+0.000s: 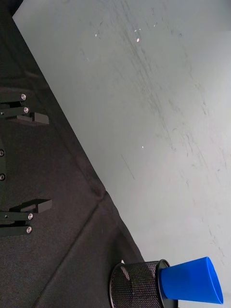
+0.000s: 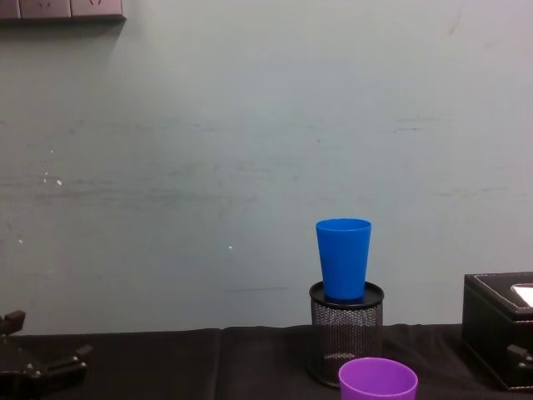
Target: Pick up one cup with a gripper and tap it against the other cup.
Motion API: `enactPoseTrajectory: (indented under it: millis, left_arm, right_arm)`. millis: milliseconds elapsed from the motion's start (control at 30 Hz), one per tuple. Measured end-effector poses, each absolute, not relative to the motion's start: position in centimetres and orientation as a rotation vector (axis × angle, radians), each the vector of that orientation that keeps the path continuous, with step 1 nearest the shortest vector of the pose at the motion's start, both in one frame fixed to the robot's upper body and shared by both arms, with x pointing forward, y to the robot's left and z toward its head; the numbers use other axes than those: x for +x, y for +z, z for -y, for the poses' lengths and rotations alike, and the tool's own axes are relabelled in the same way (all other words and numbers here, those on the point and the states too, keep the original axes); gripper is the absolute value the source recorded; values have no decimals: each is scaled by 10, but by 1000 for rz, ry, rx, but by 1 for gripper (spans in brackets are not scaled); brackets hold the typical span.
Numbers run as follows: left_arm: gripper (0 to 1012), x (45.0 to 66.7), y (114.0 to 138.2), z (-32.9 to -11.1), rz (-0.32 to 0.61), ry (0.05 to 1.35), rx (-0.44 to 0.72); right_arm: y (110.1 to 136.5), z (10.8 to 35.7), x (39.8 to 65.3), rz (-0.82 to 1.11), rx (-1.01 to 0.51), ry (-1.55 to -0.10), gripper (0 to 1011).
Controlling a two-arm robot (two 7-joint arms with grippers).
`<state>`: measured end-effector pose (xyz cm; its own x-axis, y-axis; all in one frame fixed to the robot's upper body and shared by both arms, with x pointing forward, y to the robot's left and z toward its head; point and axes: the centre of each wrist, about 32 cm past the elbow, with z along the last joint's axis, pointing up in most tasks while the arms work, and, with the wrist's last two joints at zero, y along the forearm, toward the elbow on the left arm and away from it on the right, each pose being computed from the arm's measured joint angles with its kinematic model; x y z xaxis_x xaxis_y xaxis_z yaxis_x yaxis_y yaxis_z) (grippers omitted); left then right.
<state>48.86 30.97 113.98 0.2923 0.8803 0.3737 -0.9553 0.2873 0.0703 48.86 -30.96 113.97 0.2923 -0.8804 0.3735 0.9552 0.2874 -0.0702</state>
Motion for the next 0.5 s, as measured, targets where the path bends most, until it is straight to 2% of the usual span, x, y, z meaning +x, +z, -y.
enactPoseTrajectory:
  millis: [500]
  left_arm:
    - [1000,489,1140,-310,285,1248,305]
  right_arm:
    - [1140,310,489,285,-304,-1248,1004]
